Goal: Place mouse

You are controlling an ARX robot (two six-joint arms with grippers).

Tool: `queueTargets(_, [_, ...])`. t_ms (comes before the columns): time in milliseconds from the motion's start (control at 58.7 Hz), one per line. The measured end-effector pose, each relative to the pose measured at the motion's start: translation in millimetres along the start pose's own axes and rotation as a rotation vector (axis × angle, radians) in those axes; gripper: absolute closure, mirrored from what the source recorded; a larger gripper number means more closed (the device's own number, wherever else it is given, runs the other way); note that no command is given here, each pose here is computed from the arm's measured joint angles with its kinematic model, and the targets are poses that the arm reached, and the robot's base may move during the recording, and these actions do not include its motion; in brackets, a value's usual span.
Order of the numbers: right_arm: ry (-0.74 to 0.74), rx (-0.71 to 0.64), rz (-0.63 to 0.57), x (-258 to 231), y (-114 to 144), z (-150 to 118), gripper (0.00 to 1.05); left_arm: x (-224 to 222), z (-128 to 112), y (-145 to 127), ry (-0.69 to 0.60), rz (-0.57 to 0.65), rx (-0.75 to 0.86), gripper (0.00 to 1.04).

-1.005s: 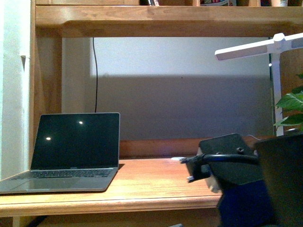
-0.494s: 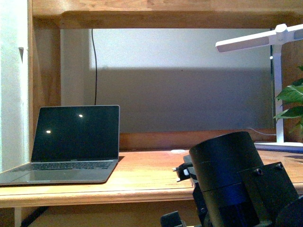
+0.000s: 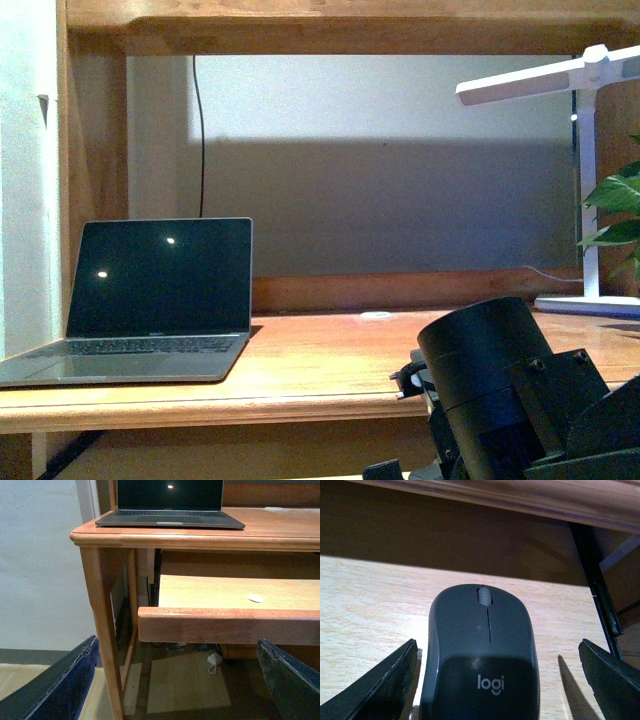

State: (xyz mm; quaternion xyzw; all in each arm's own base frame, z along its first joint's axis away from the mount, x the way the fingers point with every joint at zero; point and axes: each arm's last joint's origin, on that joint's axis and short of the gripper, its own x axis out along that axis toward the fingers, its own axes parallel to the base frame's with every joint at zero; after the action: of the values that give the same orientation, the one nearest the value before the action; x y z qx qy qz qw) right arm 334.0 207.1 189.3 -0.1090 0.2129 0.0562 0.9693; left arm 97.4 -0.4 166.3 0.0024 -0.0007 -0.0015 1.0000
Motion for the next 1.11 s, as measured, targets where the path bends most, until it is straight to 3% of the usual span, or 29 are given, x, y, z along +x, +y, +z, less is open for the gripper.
queueTargets(153, [0.017, 0.02, 0.009, 3.0, -0.1, -0.8, 0.07, 0.0, 0.0, 0.0, 0.0, 0.0, 0.0, 0.08])
queueTargets(426, [0.019, 0.03, 0.035, 3.6, 0.5, -1.3, 0.45, 0.0, 0.0, 0.0, 0.0, 0.0, 0.0, 0.08])
queueTargets(477, [0.018, 0.033, 0.039, 3.9, -0.2, -1.0, 0.48, 0.0, 0.0, 0.0, 0.0, 0.0, 0.0, 0.08])
queueTargets(800, [0.002, 0.088, 0.043, -1.3, -15.3, 9.0, 0.49, 0.0, 0.0, 0.0, 0.0, 0.0, 0.0, 0.08])
queueTargets(1107, [-0.056, 0.18, -0.007, -31.6, -60.4, 45.9, 0.49, 0.0, 0.0, 0.0, 0.0, 0.0, 0.0, 0.08])
